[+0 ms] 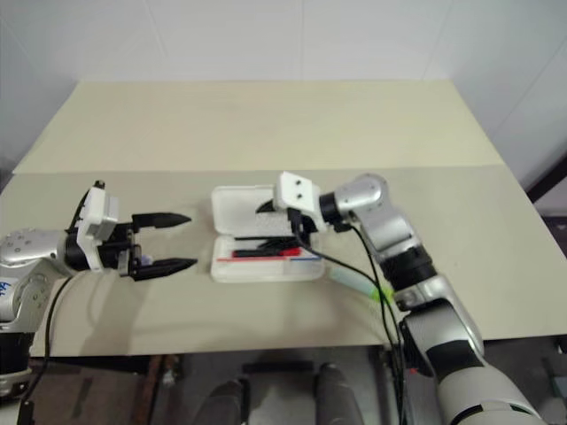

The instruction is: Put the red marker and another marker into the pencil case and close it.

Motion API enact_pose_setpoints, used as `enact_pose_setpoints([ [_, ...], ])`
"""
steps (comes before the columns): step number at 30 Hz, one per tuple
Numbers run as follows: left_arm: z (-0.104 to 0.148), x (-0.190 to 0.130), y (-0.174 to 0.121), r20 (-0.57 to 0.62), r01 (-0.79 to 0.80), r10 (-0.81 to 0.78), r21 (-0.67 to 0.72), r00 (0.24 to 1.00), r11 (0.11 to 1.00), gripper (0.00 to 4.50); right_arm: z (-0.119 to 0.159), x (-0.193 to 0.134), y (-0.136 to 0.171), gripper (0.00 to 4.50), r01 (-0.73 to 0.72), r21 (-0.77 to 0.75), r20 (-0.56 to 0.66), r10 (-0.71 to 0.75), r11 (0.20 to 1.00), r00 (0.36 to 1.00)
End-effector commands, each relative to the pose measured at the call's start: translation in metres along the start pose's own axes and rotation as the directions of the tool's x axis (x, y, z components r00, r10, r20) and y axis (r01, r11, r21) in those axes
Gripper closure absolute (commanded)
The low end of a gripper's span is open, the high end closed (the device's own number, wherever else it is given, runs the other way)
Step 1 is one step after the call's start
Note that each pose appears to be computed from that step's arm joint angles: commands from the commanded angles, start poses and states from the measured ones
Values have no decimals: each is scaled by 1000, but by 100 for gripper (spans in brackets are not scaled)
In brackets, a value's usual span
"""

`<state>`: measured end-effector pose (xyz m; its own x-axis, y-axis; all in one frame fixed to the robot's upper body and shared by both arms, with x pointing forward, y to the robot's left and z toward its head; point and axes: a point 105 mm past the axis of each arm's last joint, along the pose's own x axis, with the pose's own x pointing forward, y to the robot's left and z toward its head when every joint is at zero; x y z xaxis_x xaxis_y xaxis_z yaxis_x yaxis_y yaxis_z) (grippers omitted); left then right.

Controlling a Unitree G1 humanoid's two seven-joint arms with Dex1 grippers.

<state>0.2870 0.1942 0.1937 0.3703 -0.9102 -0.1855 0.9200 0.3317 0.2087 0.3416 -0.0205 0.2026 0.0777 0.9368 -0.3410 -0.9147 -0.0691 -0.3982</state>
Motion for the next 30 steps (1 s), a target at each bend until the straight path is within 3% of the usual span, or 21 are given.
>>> enact_pose_setpoints([
  [1, 7, 2, 2, 21, 12, -13, 18, 1000, 1000, 0, 23, -12, -3, 77, 41, -3, 87, -40, 999, 995],
  [5, 8, 4, 1, 25, 21, -22, 22, 999, 1000, 0, 29, -32, 2, 77, 110, 39, 114, -114, 993, 987],
  [6, 8, 4, 0, 26, 24, -24, 23, 999, 999, 0, 28, -40, 4, 59, 129, 60, 110, -135, 990, 985],
  [9, 8, 4, -4, 31, 35, -35, 21, 999, 999, 0, 18, -68, 25, 7, 169, 126, 53, -176, 978, 983],
  [13, 8, 5, -8, 34, 49, -49, 19, 998, 999, 0, 7, -99, 41, 7, 267, 181, -11, -269, 947, 963],
  [18, 3, 15, -20, 54, 95, -94, -7, 994, 995, 0, -40, -144, 78, 7, 400, 275, -197, -355, 874, 914],
  [23, -1, 22, -28, 37, 155, -154, -9, 987, 988, 0, -76, -164, 108, 7, 454, 355, -281, -370, 818, 886],
  [30, 2, 26, -32, 11, 228, -229, 10, 973, 973, 0, -109, -177, 121, 7, 514, 355, -346, -401, 781, 848],
])
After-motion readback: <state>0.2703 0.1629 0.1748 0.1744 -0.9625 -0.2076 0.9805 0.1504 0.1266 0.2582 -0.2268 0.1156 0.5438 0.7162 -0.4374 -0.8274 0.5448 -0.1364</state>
